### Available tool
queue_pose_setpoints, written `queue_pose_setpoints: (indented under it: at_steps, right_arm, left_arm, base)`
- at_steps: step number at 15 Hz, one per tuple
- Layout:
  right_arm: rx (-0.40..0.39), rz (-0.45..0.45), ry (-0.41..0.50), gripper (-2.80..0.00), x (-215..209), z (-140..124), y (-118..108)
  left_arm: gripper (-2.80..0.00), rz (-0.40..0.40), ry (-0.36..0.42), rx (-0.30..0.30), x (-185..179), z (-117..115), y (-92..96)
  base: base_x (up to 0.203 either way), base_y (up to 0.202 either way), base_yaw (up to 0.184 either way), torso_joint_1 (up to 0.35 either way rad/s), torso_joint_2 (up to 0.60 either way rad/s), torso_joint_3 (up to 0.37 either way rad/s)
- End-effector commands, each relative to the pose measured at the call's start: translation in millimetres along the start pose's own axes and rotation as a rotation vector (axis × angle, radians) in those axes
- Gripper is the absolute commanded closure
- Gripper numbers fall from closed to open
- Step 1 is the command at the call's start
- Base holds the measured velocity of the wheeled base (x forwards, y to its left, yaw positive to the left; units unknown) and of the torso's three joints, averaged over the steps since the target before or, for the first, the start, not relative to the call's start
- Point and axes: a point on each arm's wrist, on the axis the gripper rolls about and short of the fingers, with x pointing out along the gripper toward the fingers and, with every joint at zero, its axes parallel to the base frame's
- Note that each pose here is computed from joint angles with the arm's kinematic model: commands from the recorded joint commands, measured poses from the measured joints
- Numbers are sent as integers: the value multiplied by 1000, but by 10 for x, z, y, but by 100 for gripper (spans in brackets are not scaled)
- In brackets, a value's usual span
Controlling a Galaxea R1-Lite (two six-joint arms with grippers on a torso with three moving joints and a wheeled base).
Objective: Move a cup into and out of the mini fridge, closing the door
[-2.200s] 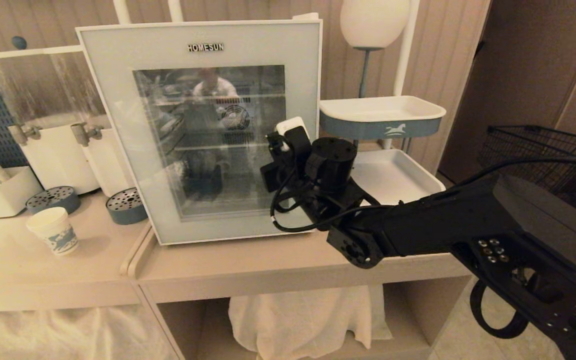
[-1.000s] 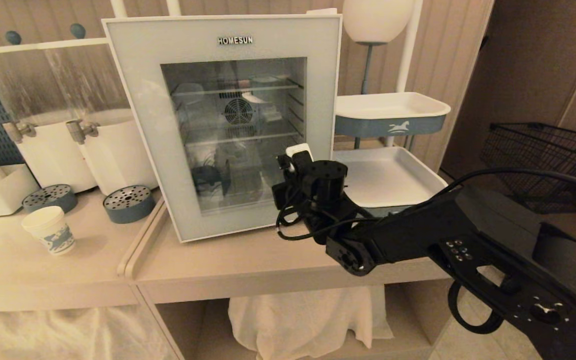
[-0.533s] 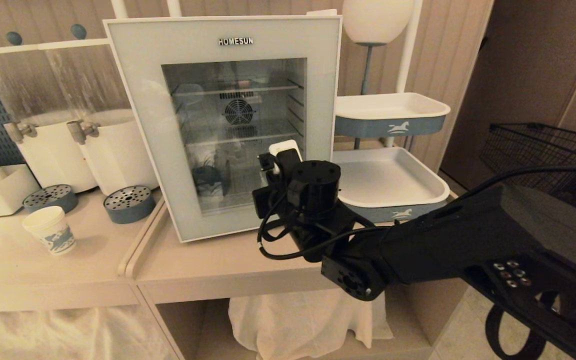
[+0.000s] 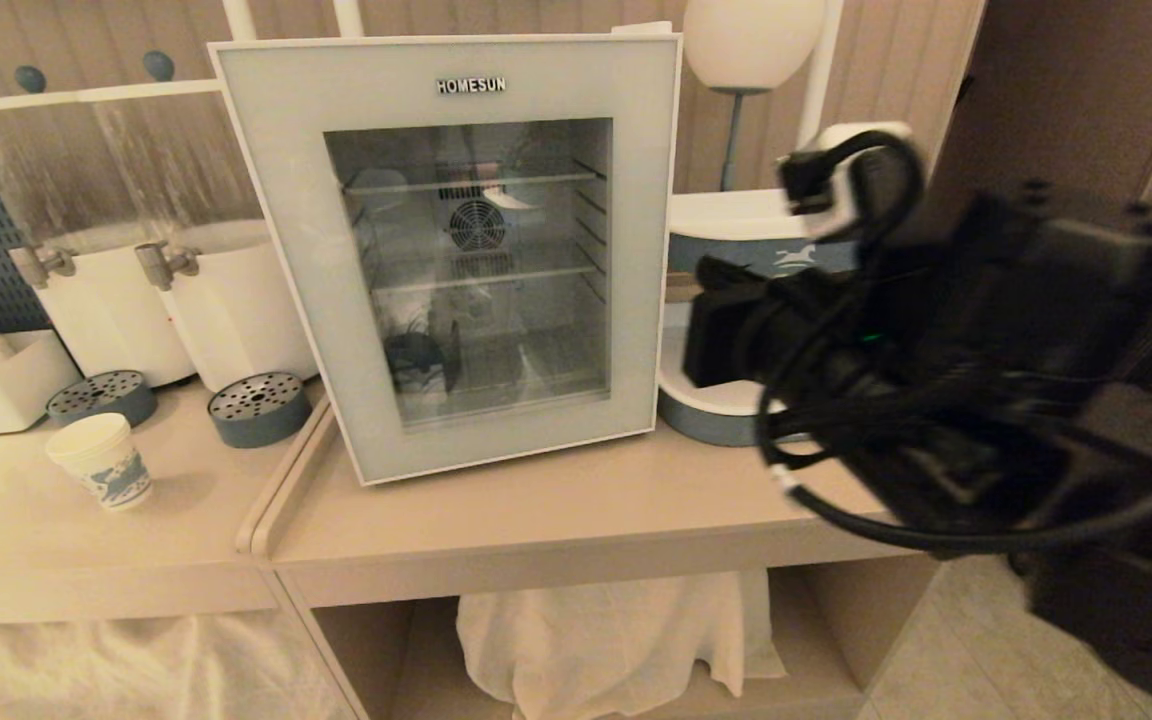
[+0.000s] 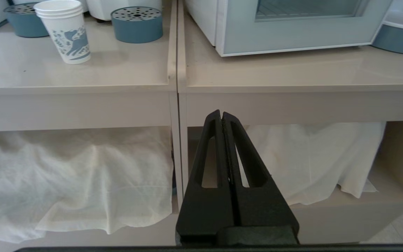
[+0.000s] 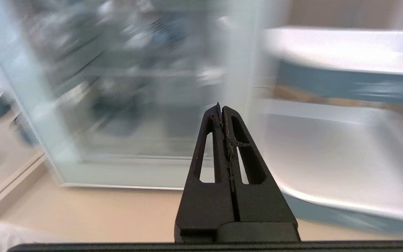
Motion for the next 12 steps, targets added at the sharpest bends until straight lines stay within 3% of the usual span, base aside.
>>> queue_pose_setpoints:
  at_steps: [1,3,6,8,9,12]
  right_arm:
    - [107,-83,-151,0,-866,591,-645]
    - [120,-277,-154,0,-1358,700,-1115]
    - [99,-702,-171,0,-1972,671,-1660]
    - [78,-966,-202,0,-2379,534,-1790]
    - [69,-1046,-214,0,-2552,425,-1790]
    - [44,-1156,-213,0,-2906,-2,-1730]
  left_arm:
    - [0,1,2,0,2,-3,0]
    - [0,1,2,0,2,-3,0]
    - [0,1,2,0,2,-3,0]
    - [0,1,2,0,2,-3,0]
    - [0,1,2,0,2,-3,0]
    - [0,1,2,0,2,-3,0]
  base:
    - [0,0,0,0,0,0]
    - [0,0,0,0,0,0]
    - [0,0,0,0,0,0]
    - [0,0,0,0,0,0]
    - [0,0,0,0,0,0]
    - [0,0,0,0,0,0]
